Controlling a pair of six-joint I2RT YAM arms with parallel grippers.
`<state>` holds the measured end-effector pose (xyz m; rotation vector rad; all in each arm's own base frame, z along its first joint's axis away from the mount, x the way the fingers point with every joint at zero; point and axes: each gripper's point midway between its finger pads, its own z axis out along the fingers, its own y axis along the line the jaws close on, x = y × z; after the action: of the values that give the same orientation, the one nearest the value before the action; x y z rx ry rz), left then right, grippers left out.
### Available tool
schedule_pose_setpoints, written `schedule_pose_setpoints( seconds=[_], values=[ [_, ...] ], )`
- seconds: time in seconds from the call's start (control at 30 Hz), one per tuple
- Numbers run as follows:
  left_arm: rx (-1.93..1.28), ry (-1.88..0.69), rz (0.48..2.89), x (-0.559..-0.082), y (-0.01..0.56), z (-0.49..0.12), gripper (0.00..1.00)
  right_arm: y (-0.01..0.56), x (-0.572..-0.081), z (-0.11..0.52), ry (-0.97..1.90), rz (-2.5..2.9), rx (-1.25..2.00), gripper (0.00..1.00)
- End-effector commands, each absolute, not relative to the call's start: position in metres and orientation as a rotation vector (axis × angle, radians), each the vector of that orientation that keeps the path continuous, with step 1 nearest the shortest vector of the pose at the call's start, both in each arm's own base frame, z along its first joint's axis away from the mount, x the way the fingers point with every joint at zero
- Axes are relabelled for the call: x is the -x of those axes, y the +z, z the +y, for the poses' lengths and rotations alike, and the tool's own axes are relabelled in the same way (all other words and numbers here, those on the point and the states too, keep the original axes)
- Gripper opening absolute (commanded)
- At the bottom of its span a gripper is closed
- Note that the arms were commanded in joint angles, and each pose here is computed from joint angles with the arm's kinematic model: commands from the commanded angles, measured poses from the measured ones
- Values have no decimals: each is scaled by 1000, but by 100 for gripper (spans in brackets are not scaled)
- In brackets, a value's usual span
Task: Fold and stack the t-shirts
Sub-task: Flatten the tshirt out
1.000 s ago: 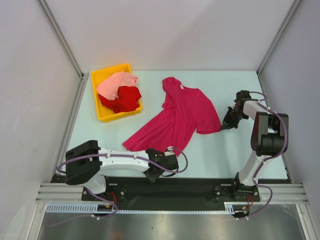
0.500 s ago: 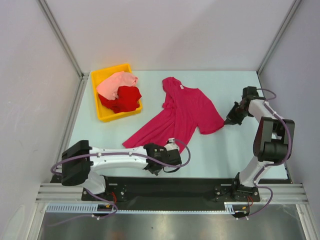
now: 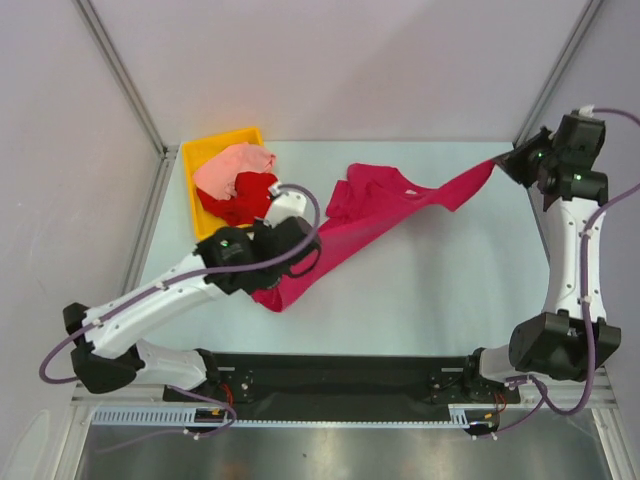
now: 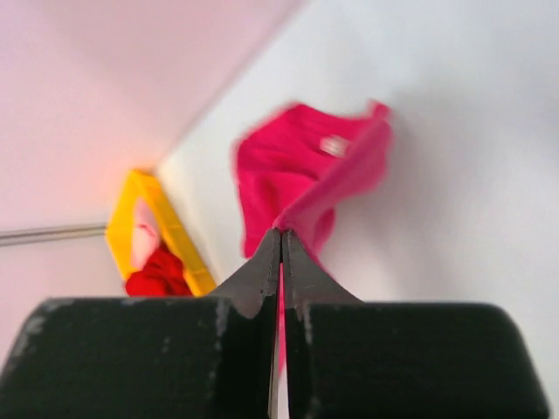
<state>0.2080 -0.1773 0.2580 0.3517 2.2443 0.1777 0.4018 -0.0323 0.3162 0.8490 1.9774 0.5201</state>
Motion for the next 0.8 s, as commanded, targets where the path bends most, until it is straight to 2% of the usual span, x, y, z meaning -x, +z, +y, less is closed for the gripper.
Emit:
schedule_pose_setpoints(
  seconds=[0.0,0.23,0.53,0.77],
  values=[
    [-287,185,2099,-233,310,-163,0,381,-392,-25,570,1856,-790,0],
    [-211,232,1839,-270,416,-150,0,468,-383,-20,678,1658,-749,0],
    [-93,190,1473,-277,550,-132,0,573,-355,-31,608,1384,-602,0],
    [-87,215,1287,-294,588,-139,0,612,-361,-44,589,1208,-535,0]
  ],
)
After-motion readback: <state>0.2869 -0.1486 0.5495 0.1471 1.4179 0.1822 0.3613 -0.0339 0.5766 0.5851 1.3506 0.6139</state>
